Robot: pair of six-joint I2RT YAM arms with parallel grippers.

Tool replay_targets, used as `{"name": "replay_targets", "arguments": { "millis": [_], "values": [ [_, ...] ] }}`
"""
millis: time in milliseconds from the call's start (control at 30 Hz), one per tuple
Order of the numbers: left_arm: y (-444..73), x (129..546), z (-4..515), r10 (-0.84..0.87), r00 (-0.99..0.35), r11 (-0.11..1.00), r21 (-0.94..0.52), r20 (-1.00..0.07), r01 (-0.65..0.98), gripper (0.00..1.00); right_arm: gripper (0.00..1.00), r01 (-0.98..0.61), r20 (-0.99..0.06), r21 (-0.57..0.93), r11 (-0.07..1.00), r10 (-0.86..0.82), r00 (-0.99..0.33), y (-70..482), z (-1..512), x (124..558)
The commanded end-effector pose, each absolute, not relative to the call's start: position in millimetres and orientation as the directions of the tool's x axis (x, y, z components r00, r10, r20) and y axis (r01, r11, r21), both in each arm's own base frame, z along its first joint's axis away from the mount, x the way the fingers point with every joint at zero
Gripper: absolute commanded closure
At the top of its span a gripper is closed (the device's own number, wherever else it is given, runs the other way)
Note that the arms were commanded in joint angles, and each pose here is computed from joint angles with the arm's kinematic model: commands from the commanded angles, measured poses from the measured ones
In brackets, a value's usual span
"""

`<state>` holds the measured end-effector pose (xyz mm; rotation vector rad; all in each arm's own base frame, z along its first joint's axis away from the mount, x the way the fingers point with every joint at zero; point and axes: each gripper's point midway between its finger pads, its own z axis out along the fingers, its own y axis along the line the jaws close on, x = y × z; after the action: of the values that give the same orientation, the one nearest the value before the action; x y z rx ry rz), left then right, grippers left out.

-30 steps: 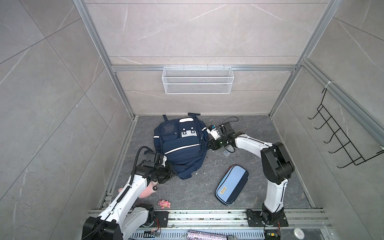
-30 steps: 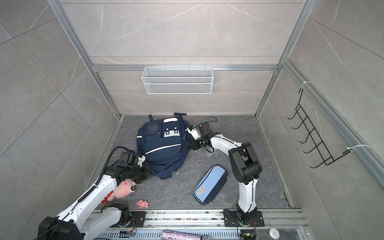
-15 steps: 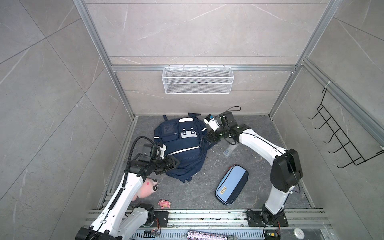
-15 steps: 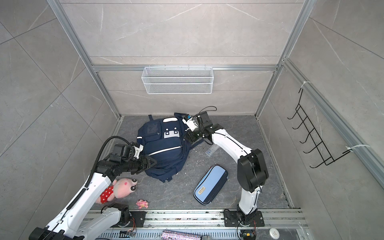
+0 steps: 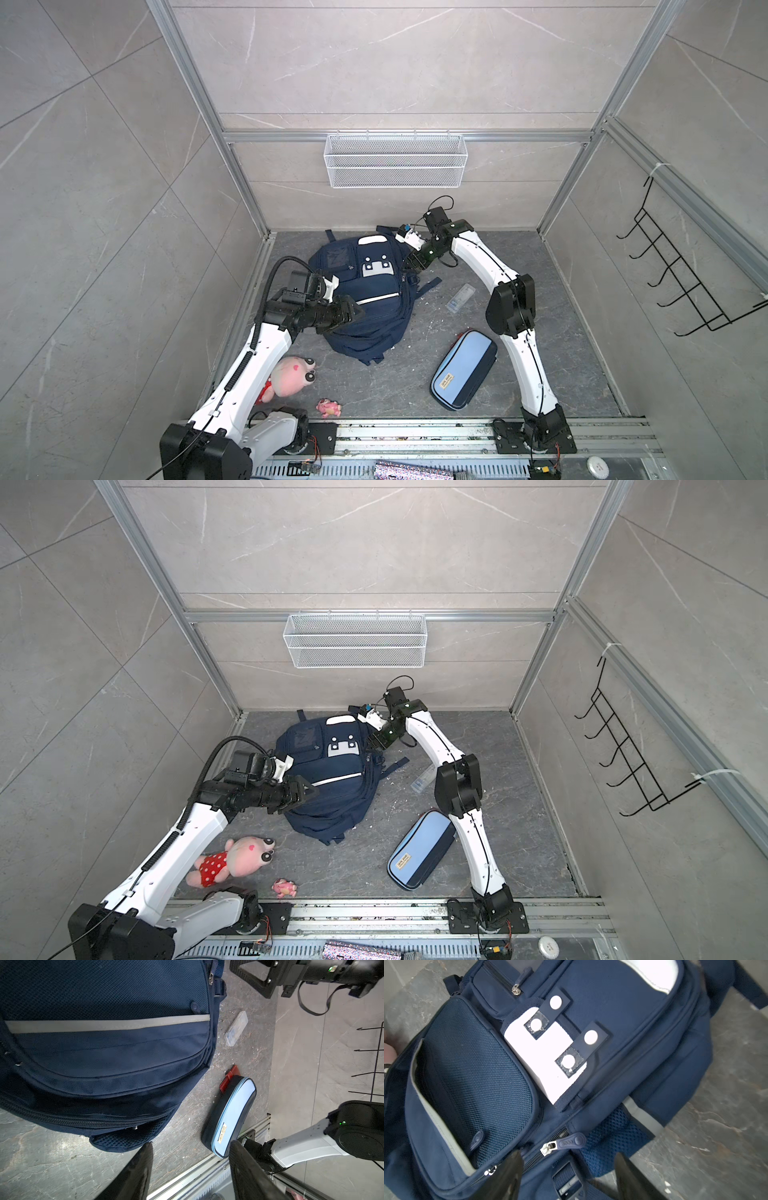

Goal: Pack the student bag

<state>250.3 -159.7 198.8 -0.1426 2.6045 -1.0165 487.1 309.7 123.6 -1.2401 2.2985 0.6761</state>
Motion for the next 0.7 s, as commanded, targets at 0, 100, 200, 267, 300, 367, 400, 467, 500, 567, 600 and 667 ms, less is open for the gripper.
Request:
{"name": "replay_targets", "arguments": {
  "millis": [0,100,200,267,300,367,400,467,500,567,600,667],
  "values": [
    [-165.6,252.3,212.2,-0.210,-0.938,0.718,-0.694,-0.274,0.042,0.39,0.31,-0.865,-0.564,0.285,0.413,-0.657,-0.500,324.6,115.3,466.6],
    [-165.4,253.6,213.2,-0.230,-0.934,0.712,-0.702,-0.274,0.031,0.39,0.33,-0.860,-0.551,0.302,0.412,-0.661,-0.510,326.1,101.8,466.0],
    [-164.8,253.7,212.3,-0.246,-0.931,0.708,-0.706,-0.269,0.017,0.40,0.34,-0.851,-0.534,0.303,0.429,-0.663,-0.524,326.6,87.9,469.9],
    [-165.3,253.9,213.0,-0.262,-0.928,0.698,-0.716,-0.264,0.007,0.40,0.36,-0.841,-0.525,0.268,0.469,-0.661,-0.536,326.2,82.9,478.1],
    [-165.5,255.6,214.8,-0.273,-0.923,0.691,-0.723,-0.270,0.007,0.40,0.37,-0.829,-0.502,0.277,0.487,-0.662,-0.557,326.3,66.7,480.3],
    [-165.3,258.6,217.9,-0.284,-0.917,0.684,-0.730,-0.282,0.012,0.40,0.38,-0.819,-0.487,0.286,0.497,-0.661,-0.571,328.2,58.7,480.0],
    [-165.6,259.8,218.9,-0.284,-0.916,0.682,-0.731,-0.282,0.013,0.40,0.40,-0.817,-0.478,0.293,0.496,-0.664,-0.575,329.8,54.4,477.2],
    [-166.1,261.9,219.2,-0.280,-0.918,0.683,-0.730,-0.279,0.014,0.40,0.44,-0.818,-0.458,0.300,0.491,-0.678,-0.575,331.3,47.2,470.2],
    [-166.6,262.5,218.4,-0.277,-0.920,0.683,-0.730,-0.277,0.014,0.40,0.45,-0.818,-0.450,0.303,0.489,-0.683,-0.575,331.8,45.0,467.1],
    [-167.7,263.5,217.2,-0.275,-0.920,0.680,-0.733,-0.278,0.018,0.40,0.46,-0.816,-0.445,0.314,0.485,-0.684,-0.578,330.6,44.5,463.3],
    [-168.1,264.0,215.8,-0.278,-0.920,0.677,-0.736,-0.276,0.016,0.40,0.46,-0.817,-0.444,0.319,0.480,-0.686,-0.576,330.8,44.7,460.8],
    [-169.1,264.2,212.1,-0.280,-0.921,0.671,-0.741,-0.271,0.014,0.40,0.48,-0.821,-0.455,0.323,0.470,-0.684,-0.570,330.9,50.8,458.3]
  ]
}}
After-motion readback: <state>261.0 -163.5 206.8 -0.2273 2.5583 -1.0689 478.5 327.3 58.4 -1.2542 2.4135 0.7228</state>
